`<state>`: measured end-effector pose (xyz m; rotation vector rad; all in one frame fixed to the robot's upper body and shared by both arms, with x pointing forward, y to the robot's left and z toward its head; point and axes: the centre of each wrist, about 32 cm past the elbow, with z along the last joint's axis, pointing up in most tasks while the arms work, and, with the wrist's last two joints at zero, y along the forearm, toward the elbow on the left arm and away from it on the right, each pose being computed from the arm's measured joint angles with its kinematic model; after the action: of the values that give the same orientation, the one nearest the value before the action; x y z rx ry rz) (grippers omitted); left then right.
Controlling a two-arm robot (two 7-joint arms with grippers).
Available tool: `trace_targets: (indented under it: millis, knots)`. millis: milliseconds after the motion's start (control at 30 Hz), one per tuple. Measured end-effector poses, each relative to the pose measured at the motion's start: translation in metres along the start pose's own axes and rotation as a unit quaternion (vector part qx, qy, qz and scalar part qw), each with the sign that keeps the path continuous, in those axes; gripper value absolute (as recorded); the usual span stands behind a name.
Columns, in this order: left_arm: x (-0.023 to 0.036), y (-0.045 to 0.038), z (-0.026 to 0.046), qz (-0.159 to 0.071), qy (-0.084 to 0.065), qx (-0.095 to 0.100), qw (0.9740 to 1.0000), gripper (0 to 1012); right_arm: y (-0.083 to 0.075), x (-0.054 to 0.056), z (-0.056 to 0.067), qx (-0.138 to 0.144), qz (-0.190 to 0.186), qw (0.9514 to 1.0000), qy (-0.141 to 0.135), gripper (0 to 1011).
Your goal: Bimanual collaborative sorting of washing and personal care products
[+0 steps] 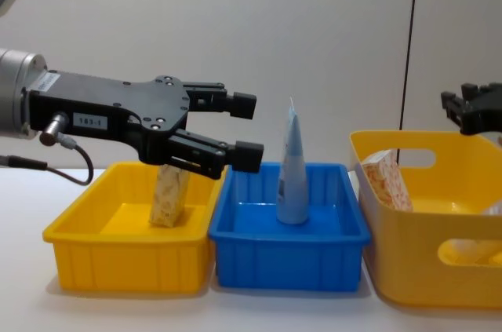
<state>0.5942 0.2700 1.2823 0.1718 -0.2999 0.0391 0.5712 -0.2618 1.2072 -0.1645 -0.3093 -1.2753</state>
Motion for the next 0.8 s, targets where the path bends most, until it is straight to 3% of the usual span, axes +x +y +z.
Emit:
trace_targets:
  millis: [333,800]
  knots:
    - [0.0000,0.0000,0.0000,0.000,0.000,0.000,1.0000,1001,0.005,-0.004,-0.006,-0.004,-0.006,1.0000,0.000,552]
    - [0.0000,0.0000,0.0000,0.000,0.000,0.000,1.0000,1001,0.010,-0.014,0.008,0.038,0.027,0.9974,0.055,977]
